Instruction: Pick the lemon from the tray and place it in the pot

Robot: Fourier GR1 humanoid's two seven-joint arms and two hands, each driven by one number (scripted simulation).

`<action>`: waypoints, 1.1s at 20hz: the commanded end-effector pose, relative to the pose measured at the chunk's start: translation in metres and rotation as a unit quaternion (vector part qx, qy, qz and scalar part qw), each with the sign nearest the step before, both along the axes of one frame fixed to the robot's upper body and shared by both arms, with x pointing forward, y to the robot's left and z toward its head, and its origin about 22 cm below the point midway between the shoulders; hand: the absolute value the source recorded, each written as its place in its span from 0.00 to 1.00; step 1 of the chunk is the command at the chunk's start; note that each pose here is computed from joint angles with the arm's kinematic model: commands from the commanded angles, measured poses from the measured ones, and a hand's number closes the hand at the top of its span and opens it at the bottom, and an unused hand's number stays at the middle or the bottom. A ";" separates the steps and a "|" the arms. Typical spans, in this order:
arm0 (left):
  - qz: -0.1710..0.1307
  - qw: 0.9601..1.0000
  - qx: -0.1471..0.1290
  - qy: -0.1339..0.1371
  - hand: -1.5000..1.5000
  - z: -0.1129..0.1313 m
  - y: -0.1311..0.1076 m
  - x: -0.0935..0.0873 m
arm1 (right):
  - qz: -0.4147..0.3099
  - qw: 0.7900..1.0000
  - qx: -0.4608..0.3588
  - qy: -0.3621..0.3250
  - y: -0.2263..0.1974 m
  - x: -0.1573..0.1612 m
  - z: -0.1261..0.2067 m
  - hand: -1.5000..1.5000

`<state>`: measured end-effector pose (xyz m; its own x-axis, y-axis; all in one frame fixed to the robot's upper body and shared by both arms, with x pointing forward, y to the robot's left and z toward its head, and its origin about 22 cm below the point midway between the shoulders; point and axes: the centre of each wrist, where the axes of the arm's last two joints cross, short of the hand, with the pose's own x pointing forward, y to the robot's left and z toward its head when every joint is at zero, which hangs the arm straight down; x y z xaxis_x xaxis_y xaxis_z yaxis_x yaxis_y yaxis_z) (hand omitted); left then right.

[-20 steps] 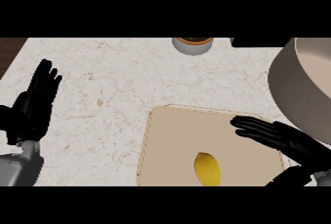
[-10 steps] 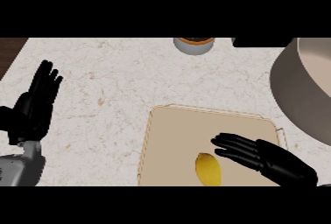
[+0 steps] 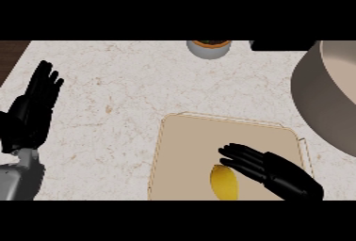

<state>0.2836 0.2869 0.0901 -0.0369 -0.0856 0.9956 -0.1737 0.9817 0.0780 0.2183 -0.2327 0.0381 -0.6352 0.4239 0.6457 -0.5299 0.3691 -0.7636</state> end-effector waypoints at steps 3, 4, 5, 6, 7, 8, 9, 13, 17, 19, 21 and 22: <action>0.001 1.000 0.004 -0.001 0.50 -0.006 -0.022 0.006 | 0.001 1.000 0.009 -0.002 0.009 0.010 -0.008 0.00; -0.005 1.000 0.009 -0.005 0.50 -0.020 0.001 -0.006 | 0.007 1.000 -0.002 0.002 0.031 0.015 -0.007 0.00; 0.001 1.000 0.000 0.002 0.50 -0.010 -0.005 0.004 | -0.007 1.000 0.007 -0.002 0.019 0.004 -0.014 0.00; -0.009 1.000 -0.001 0.004 0.50 0.001 -0.001 -0.004 | 0.000 1.000 -0.009 -0.002 0.014 0.018 -0.015 0.00; -0.007 1.000 -0.005 0.003 0.50 -0.013 -0.003 0.011 | -0.012 1.000 0.001 -0.005 0.022 0.012 0.001 0.00; 0.005 1.000 0.006 0.002 0.50 0.001 -0.016 0.009 | -0.009 1.000 -0.012 0.000 0.026 0.014 -0.008 0.00; -0.005 1.000 0.000 -0.002 0.50 -0.020 -0.019 0.005 | -0.012 1.000 -0.022 0.001 0.037 0.016 -0.026 0.00; -0.004 1.000 0.003 0.002 0.50 -0.001 -0.007 0.007 | -0.020 1.000 -0.019 0.008 0.019 0.012 -0.037 0.00; -0.010 1.000 -0.006 -0.005 0.50 -0.011 -0.006 0.000 | 0.015 0.999 -0.029 -0.039 0.044 0.020 -0.038 1.00; 0.001 1.000 -0.002 -0.005 0.50 -0.015 -0.014 -0.013 | 0.041 0.996 -0.040 -0.071 0.031 0.025 -0.034 1.00; 0.001 1.000 -0.003 0.001 0.50 -0.008 -0.019 0.007 | 0.035 0.997 -0.025 -0.068 0.043 0.020 -0.041 1.00; 0.002 1.000 -0.001 -0.003 0.50 0.010 -0.001 0.003 | 0.036 0.997 -0.017 -0.068 0.056 0.006 -0.055 1.00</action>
